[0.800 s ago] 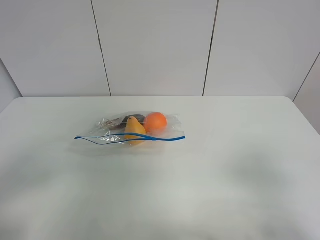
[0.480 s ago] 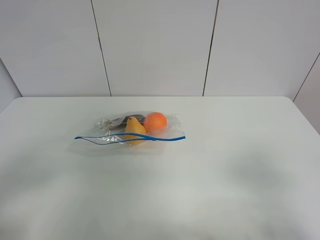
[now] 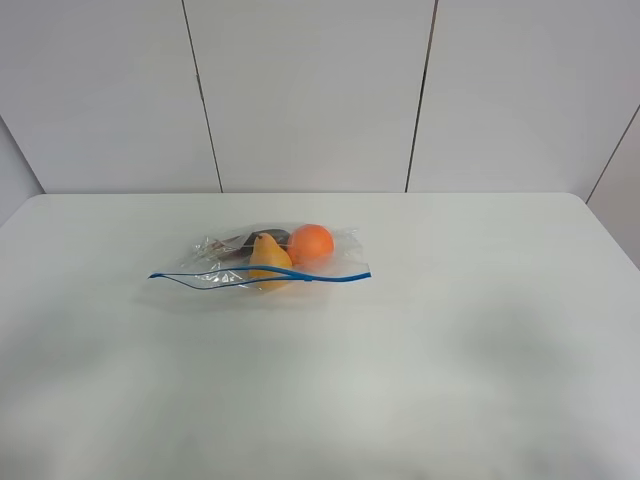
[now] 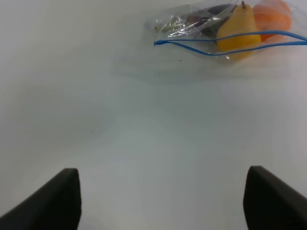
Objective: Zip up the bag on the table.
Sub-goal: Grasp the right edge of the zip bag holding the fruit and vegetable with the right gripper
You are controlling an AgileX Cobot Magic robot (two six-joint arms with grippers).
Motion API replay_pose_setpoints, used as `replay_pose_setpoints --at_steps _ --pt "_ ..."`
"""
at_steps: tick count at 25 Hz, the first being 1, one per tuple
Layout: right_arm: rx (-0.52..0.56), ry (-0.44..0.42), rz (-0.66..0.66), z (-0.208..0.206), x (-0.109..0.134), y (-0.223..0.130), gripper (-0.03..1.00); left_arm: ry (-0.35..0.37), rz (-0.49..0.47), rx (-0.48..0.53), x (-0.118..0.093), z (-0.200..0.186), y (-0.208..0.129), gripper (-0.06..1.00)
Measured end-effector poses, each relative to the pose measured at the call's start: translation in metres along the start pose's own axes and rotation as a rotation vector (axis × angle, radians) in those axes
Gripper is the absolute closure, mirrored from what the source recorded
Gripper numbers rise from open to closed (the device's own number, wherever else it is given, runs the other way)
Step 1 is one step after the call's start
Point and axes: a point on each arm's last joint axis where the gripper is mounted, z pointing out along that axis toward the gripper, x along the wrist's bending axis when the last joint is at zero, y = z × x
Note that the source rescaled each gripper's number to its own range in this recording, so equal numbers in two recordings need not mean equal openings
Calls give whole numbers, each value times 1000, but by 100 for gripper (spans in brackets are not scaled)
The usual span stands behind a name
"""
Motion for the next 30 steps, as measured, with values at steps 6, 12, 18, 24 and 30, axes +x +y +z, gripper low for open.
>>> replay_pose_setpoints --at_steps 6,12,18,24,30 --pt "0 0 0 0 0 0 2 0 0 -1 0 0 0 -6" --pt "0 7 4 0 1 0 2 0 0 -1 0 0 0 -6" --pt "-8 11 7 0 1 1 2 0 0 -1 0 0 0 -6" --pt "32 73 52 10 7 12 2 0 0 -1 0 0 0 -6" --pt "67 84 90 41 10 53 2 0 0 -1 0 0 0 -6"
